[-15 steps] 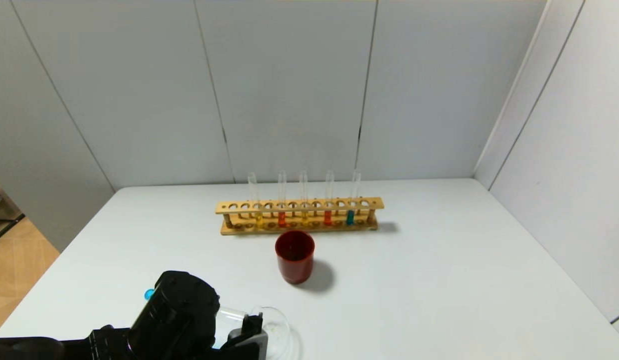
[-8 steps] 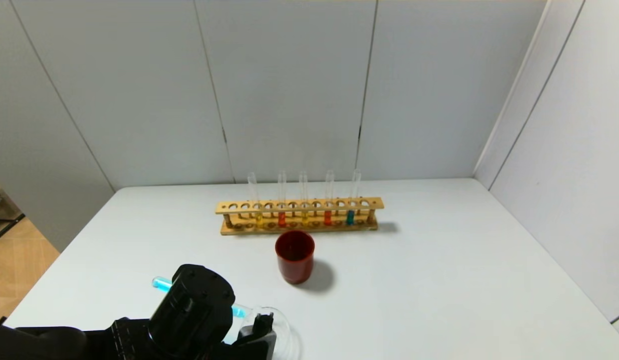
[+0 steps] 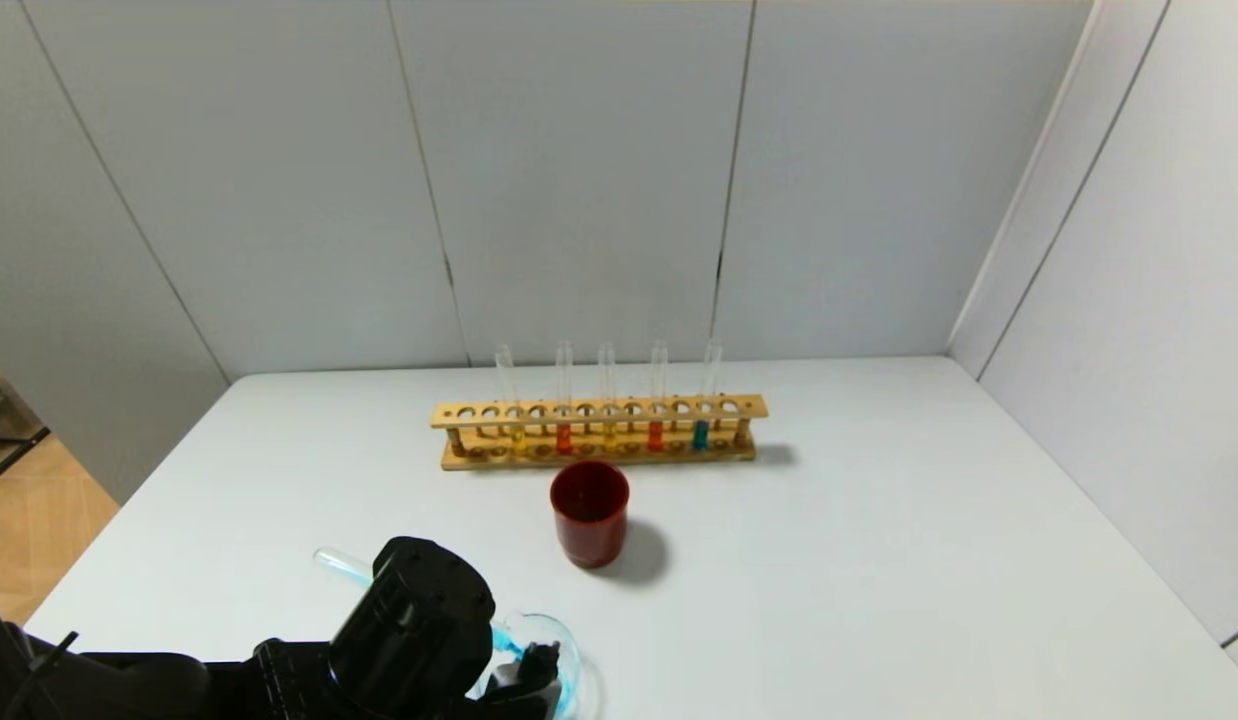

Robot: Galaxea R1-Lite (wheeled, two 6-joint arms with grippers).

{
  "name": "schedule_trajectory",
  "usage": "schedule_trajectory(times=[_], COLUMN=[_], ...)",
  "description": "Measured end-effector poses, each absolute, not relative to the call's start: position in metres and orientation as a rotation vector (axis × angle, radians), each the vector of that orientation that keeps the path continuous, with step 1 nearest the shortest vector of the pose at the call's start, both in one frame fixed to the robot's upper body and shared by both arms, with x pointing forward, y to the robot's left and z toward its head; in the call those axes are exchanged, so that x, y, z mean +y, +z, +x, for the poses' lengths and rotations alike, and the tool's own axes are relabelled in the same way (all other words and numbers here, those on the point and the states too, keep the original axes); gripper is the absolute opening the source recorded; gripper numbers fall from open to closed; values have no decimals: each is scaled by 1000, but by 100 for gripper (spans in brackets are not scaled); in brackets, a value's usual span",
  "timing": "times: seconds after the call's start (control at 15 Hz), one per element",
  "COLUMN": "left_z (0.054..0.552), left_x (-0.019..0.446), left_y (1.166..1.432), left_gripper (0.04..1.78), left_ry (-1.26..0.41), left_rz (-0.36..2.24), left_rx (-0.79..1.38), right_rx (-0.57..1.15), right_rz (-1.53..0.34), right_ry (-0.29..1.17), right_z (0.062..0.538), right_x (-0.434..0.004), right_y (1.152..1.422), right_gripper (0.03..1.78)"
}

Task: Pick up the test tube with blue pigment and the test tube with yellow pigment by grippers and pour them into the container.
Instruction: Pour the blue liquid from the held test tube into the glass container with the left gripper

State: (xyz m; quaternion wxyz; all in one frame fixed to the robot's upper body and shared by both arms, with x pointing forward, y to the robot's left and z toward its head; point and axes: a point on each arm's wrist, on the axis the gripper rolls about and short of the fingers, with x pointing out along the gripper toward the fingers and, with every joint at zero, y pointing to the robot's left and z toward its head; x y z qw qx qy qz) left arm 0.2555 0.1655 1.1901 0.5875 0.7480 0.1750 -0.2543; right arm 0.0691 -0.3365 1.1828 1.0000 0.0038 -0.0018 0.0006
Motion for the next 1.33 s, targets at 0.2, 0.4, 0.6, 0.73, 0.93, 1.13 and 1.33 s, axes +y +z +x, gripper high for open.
schedule_trajectory(times=[0.2, 0.4, 0.6, 0.73, 0.93, 1.13, 1.33], left_z=[255, 254, 257, 259, 261, 262, 262], left_x=[166, 167, 166, 164, 162, 162, 161], left_y=[1188, 1187, 1186, 1185, 1182, 1180, 1176], left_gripper=[31, 31, 31, 31, 31, 31, 31], left_ry=[-597, -599, -581, -579, -585, -587, -595], left_rz=[1745, 1750, 1749, 1749, 1757, 1772, 1785], left_rx=[415, 419, 428, 432, 441, 449, 460], right_rx=[-4, -4, -4, -4, -4, -4, -4], right_rz=[8, 8, 8, 8, 8, 8, 8], right_ry=[1, 1, 1, 1, 1, 1, 1], right_z=[69, 69, 69, 69, 69, 69, 69], right_x=[-337, -337, -337, -337, -337, -337, -337], right_y=[1183, 1183, 1183, 1183, 1183, 1183, 1183], right_gripper=[175, 175, 175, 175, 175, 175, 175])
